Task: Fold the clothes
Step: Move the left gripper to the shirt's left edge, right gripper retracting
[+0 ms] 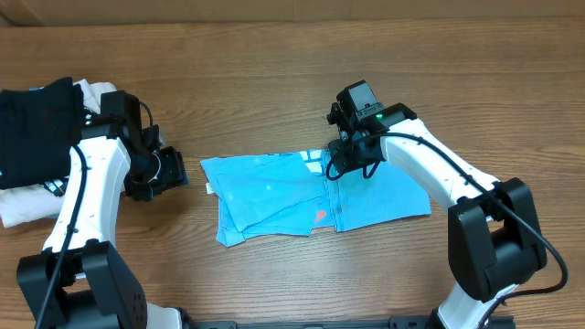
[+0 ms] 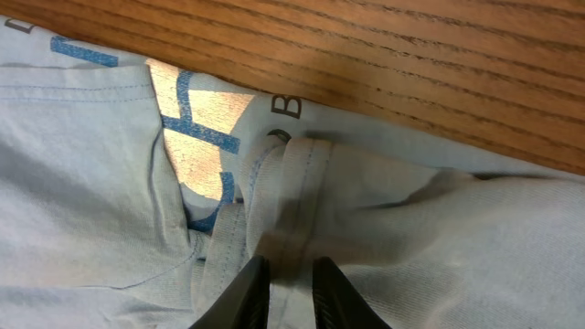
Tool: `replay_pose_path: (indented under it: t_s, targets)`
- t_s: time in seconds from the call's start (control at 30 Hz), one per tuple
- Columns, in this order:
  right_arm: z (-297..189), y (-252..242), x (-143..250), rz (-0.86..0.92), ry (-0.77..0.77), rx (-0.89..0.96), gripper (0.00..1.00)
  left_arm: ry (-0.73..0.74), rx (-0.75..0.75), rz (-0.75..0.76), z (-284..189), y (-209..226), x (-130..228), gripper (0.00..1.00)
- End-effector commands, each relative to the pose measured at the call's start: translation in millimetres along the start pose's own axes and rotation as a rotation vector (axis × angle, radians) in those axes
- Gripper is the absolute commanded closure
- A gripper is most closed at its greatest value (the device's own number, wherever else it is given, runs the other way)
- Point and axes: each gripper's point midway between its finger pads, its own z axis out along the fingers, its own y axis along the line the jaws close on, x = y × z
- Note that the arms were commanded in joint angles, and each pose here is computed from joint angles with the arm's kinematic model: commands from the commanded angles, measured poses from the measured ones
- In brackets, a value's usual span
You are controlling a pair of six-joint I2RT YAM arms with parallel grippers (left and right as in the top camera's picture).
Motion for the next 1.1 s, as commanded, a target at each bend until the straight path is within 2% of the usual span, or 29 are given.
replay_pose_path:
  t_s: [0.0, 0.3, 0.43, 0.5, 0.63, 0.8, 0.93, 1.07]
  targets:
    - [0.7, 0.0, -0.4, -0.006, -0.002, -0.01, 0.8, -0.016, 0.014, 0.023, -7.1, -4.1, -2.5, 0.37]
    - [28.7, 4.3, 12.0, 0.0, 0.042, -0.058, 0.79, -0.011, 0.063, 0.036, -7.0, -12.5, -1.6, 0.3]
    - [33.1, 2.6, 11.0, 0.002, 0.042, -0.053, 0.79, -0.009, 0.176, 0.163, -8.5, -34.1, 1.0, 0.26]
    - [27.4, 3.6, 2.4, -0.001, 0.02, -0.054, 0.73, -0.006, 0.183, 0.194, -8.1, -39.5, 2.8, 0.25]
    - [0.0, 7.6, -19.0, -0.007, -0.036, -0.058, 0.71, 0.003, 0.187, 0.247, -6.4, -51.5, 7.6, 0.22]
    - [-61.8, 0.6, -52.5, 0.013, -0.143, -0.05, 0.68, 0.015, 0.169, 0.305, 5.2, -63.7, 16.0, 0.21]
    - [-99.9, -16.3, -63.0, 0.055, -0.187, -0.034, 0.67, 0.024, 0.156, 0.319, 21.7, -65.6, 23.2, 0.2]
    - [-117.1, -41.7, -60.2, 0.119, -0.192, -0.015, 0.67, 0.031, 0.157, 0.3, 40.6, -61.5, 29.8, 0.19]
